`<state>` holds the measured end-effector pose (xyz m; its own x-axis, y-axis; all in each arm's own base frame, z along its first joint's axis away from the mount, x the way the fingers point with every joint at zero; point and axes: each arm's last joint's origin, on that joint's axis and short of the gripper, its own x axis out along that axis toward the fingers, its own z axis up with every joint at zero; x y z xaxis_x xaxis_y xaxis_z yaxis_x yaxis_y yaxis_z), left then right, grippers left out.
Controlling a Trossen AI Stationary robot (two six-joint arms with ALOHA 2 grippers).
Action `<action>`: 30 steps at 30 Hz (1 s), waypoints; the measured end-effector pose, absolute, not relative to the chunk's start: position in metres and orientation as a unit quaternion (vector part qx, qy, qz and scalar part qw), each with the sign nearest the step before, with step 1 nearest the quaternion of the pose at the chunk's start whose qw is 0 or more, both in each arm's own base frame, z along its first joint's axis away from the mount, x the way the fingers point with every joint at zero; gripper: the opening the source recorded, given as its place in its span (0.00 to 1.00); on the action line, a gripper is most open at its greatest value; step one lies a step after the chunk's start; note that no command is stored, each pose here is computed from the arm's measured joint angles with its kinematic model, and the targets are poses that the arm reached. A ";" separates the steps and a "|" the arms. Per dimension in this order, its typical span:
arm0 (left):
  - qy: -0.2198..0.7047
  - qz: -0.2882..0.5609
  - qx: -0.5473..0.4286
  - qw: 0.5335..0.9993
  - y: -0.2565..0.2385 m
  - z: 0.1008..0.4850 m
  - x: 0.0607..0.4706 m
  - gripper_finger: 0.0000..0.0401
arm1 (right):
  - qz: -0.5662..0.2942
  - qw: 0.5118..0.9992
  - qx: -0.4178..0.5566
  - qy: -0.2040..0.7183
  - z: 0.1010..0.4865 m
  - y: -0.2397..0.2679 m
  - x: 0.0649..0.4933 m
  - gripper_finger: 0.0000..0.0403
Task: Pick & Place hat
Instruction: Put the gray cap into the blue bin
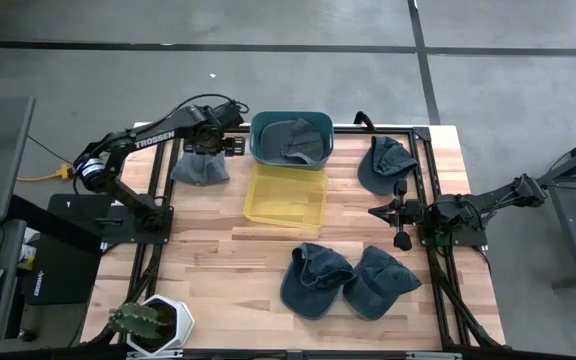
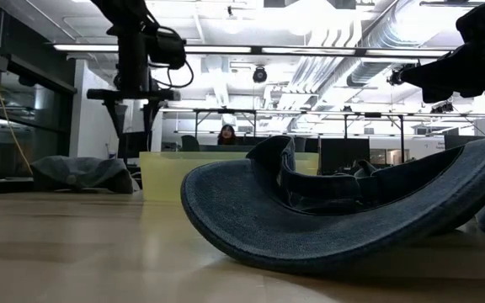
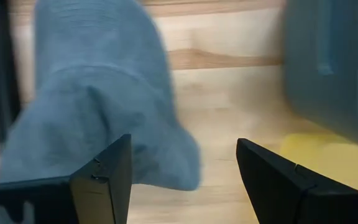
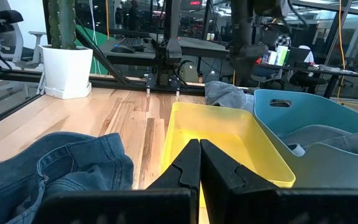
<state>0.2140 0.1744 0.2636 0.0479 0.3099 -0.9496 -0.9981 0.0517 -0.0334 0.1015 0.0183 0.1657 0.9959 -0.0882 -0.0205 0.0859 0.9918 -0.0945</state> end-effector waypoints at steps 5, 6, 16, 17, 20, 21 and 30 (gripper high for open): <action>0.424 0.554 -0.410 0.587 0.181 0.251 0.223 0.65 | -0.044 0.998 -0.047 0.012 0.166 0.018 0.102 0.00; 0.423 0.557 -0.408 0.587 0.182 0.248 0.225 0.68 | -0.044 0.998 -0.047 0.012 0.166 0.018 0.102 0.00; 0.411 0.630 -0.374 0.543 0.186 0.238 0.225 0.82 | -0.044 0.998 -0.047 0.012 0.166 0.018 0.102 0.00; 0.409 0.634 -0.375 0.539 0.187 0.238 0.224 0.82 | -0.044 0.998 -0.047 0.012 0.166 0.018 0.102 0.00; 0.406 0.641 -0.382 0.527 0.192 0.237 0.218 0.82 | -0.044 0.998 -0.047 0.012 0.166 0.018 0.102 0.00; 0.407 0.645 -0.386 0.520 0.194 0.237 0.215 0.82 | -0.044 0.998 -0.047 0.012 0.166 0.018 0.102 0.00; 0.419 0.668 -0.398 0.469 0.197 0.233 0.204 0.82 | -0.044 0.998 -0.047 0.012 0.166 0.018 0.102 0.00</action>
<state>0.2042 0.1967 0.2334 -0.2424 0.2931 -0.9249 -0.9602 -0.2090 0.1854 0.1015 0.0183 0.1657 0.9959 -0.0882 -0.0204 0.0860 0.9918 -0.0945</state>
